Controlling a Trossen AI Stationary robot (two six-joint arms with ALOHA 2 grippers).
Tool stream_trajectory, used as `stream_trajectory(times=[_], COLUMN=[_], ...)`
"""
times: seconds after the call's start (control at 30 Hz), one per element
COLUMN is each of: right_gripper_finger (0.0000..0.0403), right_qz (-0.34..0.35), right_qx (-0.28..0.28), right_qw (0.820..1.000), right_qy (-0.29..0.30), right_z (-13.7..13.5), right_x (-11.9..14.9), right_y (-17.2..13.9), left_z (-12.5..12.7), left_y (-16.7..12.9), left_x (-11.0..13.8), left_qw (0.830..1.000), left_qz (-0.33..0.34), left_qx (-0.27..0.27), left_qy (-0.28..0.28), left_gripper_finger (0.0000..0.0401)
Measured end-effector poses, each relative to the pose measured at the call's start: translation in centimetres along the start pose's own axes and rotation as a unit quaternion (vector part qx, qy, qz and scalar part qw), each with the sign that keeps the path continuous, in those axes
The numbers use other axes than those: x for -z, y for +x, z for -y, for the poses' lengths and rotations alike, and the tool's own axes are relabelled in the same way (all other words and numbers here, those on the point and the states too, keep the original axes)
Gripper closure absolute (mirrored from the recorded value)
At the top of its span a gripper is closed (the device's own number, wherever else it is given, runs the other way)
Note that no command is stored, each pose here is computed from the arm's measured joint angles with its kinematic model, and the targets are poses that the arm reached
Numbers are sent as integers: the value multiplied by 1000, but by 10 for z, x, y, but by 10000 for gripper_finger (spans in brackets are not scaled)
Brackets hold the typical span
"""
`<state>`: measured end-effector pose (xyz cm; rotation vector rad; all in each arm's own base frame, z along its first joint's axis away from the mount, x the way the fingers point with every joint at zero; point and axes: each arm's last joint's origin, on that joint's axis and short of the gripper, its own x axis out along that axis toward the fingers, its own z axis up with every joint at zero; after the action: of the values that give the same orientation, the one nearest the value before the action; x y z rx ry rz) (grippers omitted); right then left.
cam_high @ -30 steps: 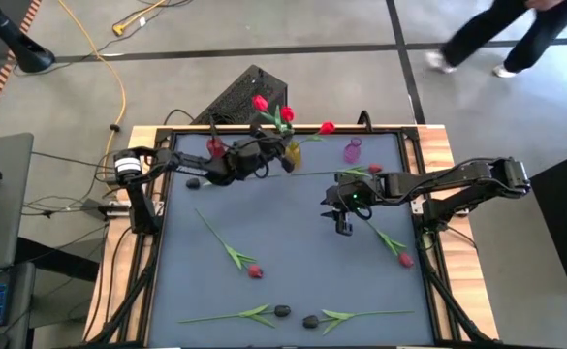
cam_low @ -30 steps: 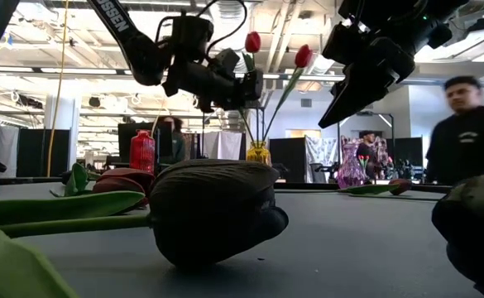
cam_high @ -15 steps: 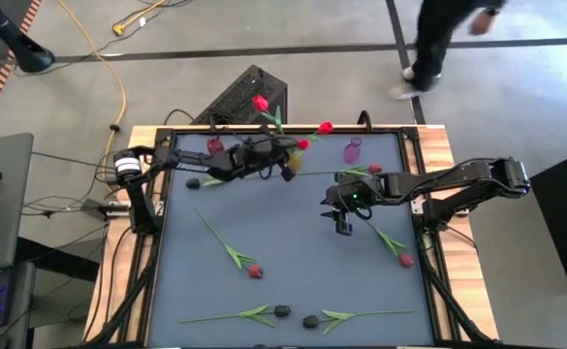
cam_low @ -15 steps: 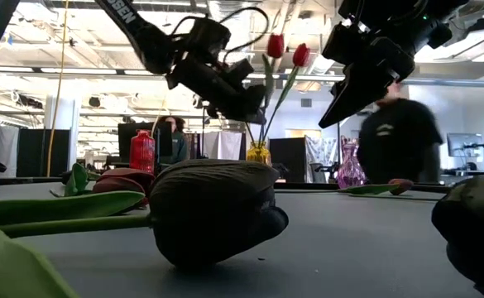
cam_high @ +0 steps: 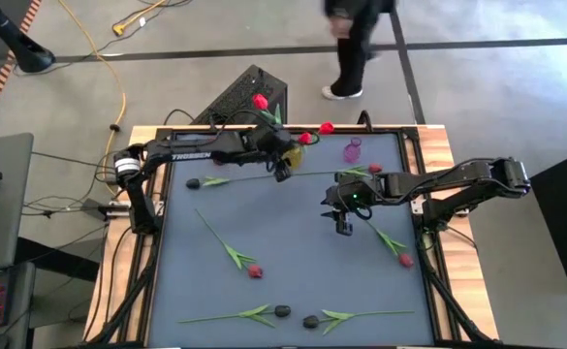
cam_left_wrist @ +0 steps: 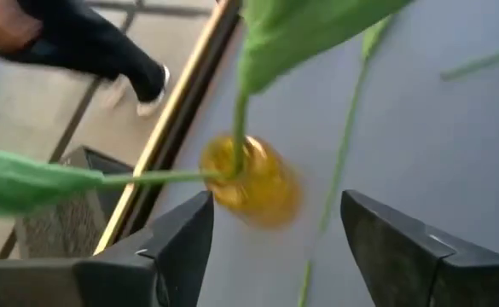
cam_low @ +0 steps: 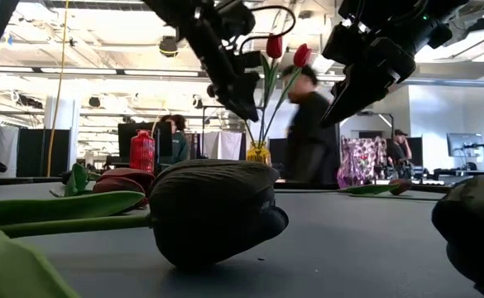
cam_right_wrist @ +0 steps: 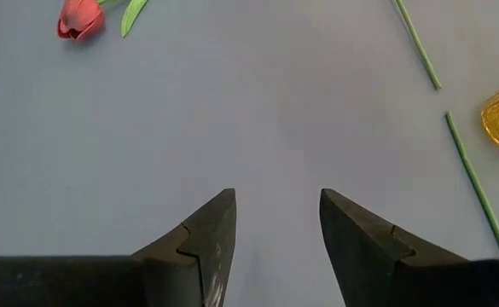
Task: Sort flowers into vase by color
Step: Put the bottom right dark red tulip into the red vase
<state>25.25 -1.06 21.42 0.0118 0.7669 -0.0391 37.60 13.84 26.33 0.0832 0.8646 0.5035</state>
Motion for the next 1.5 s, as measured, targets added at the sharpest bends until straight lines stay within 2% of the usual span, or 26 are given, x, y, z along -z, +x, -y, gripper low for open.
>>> stream_trajectory(times=[0.1, 0.23, 0.37, 0.5, 0.63, 0.73, 0.9, 1.0, 1.03, 1.07, 1.13, 1.2, 1.27, 1.33, 1.37, 1.5], right_gripper_finger=[207, 207, 207, 207, 207, 207, 207, 207, 207, 207, 208, 209, 212, 215, 217, 222], right_qz=[0, -6, -32, -62, -103, -150, -226, -261, -266, -264, -266, -282, -318, -352, -361, -357], right_qx=[0, 0, -1, 0, -3, -11, -28, -25, -20, -8, 23, 51, 79, 104, 110, 105], right_qw=[1000, 1000, 999, 996, 991, 986, 973, 964, 963, 964, 960, 942, 913, 888, 881, 881], right_qy=[1, 7, 31, 69, 91, 78, 17, -33, -28, -7, 82, 174, 243, 277, 284, 294], right_z=[0, 0, 0, -1, -8, -16, -25, -26, -26, -26, -24, -19, -15, -14, -15, -21], right_x=[0, 1, 6, 12, 20, 29, 43, 50, 51, 50, 48, 48, 54, 60, 61, 61], right_y=[0, 0, 0, -1, -3, -5, -11, -15, -16, -15, -17, -20, -25, -30, -32, -31], left_z=[4, 16, 36, 49, 59, 63, 64, 60, 58, 58, 58, 59, 60, 62, 62, 62], left_y=[-16, -39, -69, -105, -137, -154, -166, -165, -164, -162, -159, -156, -152, -148, -147, -141], left_x=[-3, -9, -9, -2, 13, 29, 57, 73, 77, 82, 89, 95, 100, 103, 104, 110], left_qw=[998, 995, 995, 997, 998, 996, 983, 971, 967, 963, 955, 950, 946, 943, 941, 929], left_qz=[-56, -87, -79, -59, -18, 24, 150, 214, 231, 245, 268, 283, 296, 308, 315, 347], left_qx=[12, 34, 51, 44, 58, 79, 98, 106, 110, 115, 130, 134, 131, 126, 123, 124], left_qy=[17, 29, 37, 38, 34, 37, 38, 11, 4, -3, -12, -17, -13, -3, 2, 11], left_gripper_finger=[152, 152, 152, 152, 152, 152, 152, 152, 152, 152, 152, 152, 152, 152, 152, 152])
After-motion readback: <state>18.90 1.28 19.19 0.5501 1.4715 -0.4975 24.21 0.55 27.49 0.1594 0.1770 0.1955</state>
